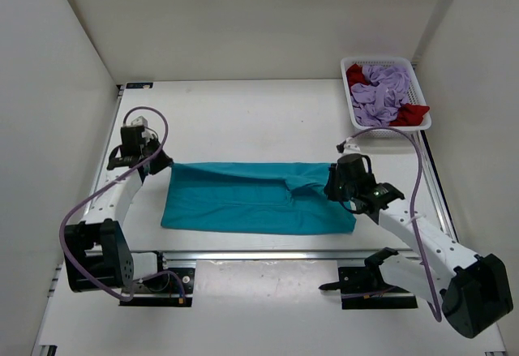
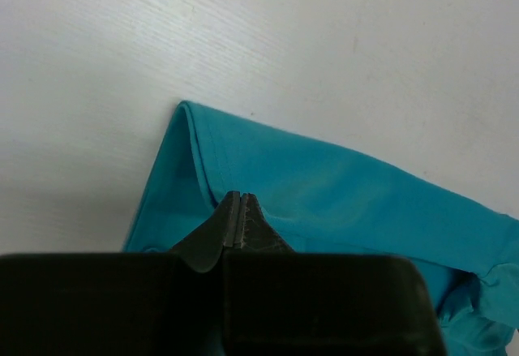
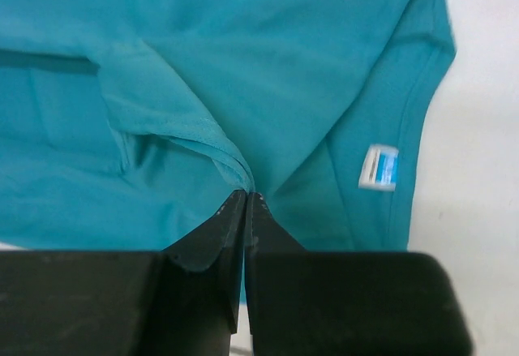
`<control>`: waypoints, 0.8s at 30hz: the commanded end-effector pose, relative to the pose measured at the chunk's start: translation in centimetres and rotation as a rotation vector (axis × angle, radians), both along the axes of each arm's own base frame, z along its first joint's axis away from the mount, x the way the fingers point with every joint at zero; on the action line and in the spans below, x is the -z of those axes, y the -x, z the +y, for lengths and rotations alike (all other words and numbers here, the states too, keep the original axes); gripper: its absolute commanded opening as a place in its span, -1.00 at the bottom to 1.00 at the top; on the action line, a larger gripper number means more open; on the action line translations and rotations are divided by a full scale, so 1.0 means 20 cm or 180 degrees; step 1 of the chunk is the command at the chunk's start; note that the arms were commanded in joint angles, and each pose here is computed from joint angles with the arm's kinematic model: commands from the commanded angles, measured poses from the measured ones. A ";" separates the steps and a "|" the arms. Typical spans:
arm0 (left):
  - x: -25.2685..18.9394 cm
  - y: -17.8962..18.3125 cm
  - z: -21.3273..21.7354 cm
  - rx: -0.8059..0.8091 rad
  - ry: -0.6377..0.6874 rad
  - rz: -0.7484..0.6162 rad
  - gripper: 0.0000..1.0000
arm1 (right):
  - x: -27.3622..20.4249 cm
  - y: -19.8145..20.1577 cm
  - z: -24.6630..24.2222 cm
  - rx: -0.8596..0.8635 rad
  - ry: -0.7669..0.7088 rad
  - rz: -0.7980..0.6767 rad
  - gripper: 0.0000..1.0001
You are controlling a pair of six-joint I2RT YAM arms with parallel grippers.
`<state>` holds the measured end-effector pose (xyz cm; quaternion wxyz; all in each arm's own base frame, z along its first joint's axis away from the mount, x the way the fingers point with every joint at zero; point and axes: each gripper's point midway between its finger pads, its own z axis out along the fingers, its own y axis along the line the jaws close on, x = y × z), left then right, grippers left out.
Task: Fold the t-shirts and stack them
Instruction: Fold the other side of the tshirt into a rectangle
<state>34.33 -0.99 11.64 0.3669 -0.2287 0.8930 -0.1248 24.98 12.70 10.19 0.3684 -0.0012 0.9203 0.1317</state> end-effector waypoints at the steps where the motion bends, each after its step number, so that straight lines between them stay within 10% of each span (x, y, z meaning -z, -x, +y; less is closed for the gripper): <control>1: 0.04 0.10 0.02 0.0022 0.0030 0.0051 -1.00 | 0.04 0.10 -0.04 0.0188 0.0104 0.0074 -1.00; 10: 0.07 0.19 0.02 0.0047 -0.0025 0.0080 -0.73 | 0.14 0.30 -0.05 0.0312 -0.0219 0.0287 -1.00; 17: -0.06 0.17 0.07 -0.0106 -0.0011 -0.0177 -0.42 | 0.06 0.33 0.01 0.0061 -0.0230 0.0217 -0.47; 24: -0.21 0.14 -0.23 0.0331 0.0079 -0.0522 -0.42 | 0.03 0.31 0.31 -0.0776 0.0041 0.0057 -0.91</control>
